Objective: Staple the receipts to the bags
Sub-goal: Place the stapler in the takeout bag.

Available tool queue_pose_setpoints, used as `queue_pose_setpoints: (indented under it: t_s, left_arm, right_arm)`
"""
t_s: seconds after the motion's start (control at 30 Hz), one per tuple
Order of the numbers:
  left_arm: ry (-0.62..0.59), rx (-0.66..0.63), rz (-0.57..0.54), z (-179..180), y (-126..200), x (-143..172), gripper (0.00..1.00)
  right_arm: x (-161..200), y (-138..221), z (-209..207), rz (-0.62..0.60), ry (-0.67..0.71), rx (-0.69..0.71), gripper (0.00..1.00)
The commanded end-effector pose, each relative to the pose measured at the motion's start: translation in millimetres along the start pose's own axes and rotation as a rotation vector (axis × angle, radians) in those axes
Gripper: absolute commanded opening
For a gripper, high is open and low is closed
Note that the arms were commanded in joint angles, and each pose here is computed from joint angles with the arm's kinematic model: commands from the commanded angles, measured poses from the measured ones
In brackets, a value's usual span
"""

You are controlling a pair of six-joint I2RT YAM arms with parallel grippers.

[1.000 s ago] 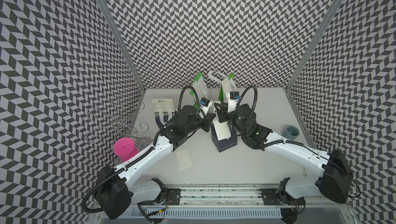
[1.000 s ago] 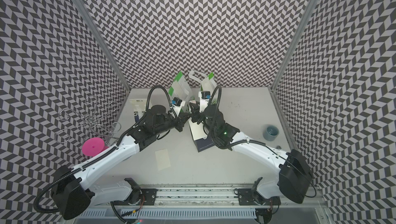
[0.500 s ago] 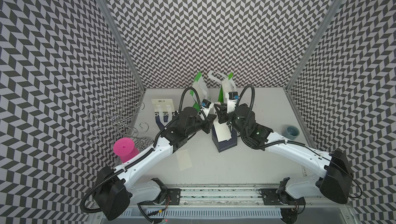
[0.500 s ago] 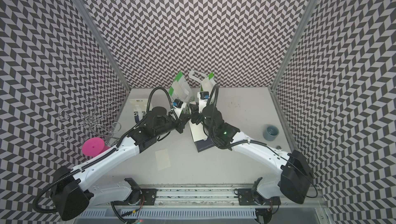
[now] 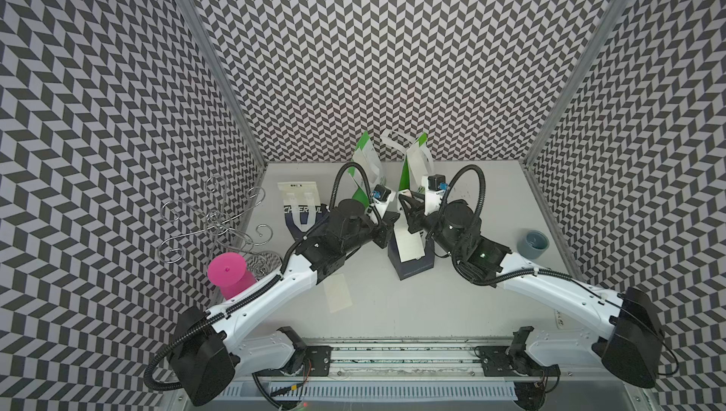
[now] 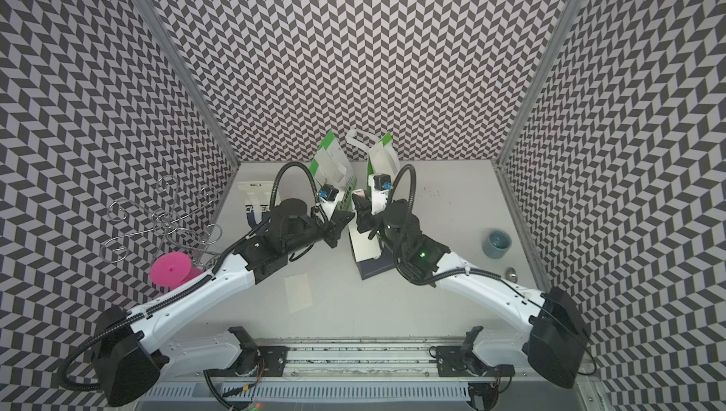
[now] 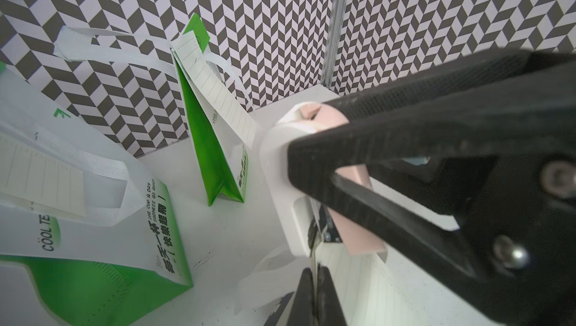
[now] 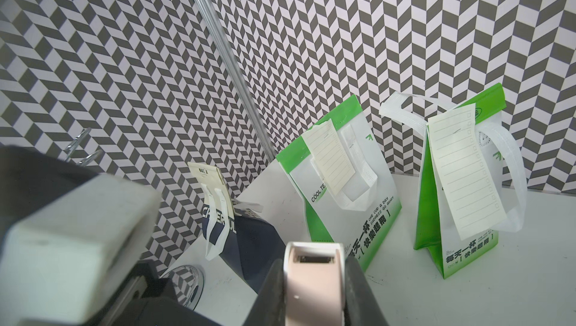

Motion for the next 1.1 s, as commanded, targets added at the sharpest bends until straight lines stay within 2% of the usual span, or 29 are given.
queue_pose_setpoints:
  t_s: [0.0,0.47,0.7,1.07]
  left_arm:
    - [0.015,-0.017,-0.012,2.9,2.3,-0.8,0.00]
    - [0.012,0.001,-0.015,1.2,0.4,-0.7,0.00]
    - [0.042,0.040,0.001,-2.0,-2.5,1.2,0.00]
    - [0.172,0.091,0.059,-4.8,-7.9,-1.9,0.00]
  right_arm:
    - [-7.7,4.5,4.7,-0.062,0.010,-0.033,0.00]
    - [-3.1,13.2,13.2,-0.048,-0.006,-0.008,0.00]
    - [-20.6,31.5,13.4,-0.192,0.036,-0.029,0.00]
    - [-25.2,39.2,12.4,-0.292,0.083,-0.047,0.00]
Point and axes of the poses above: each gripper's point midway between its finger pads, its own y axis back along the fingers, its own z axis along the line the jaws close on, x = y × z, the point moved 7 cm from there along y, back along the fingers, and after that the axes turned 3 degrees about -y, right-handed, at the moved point
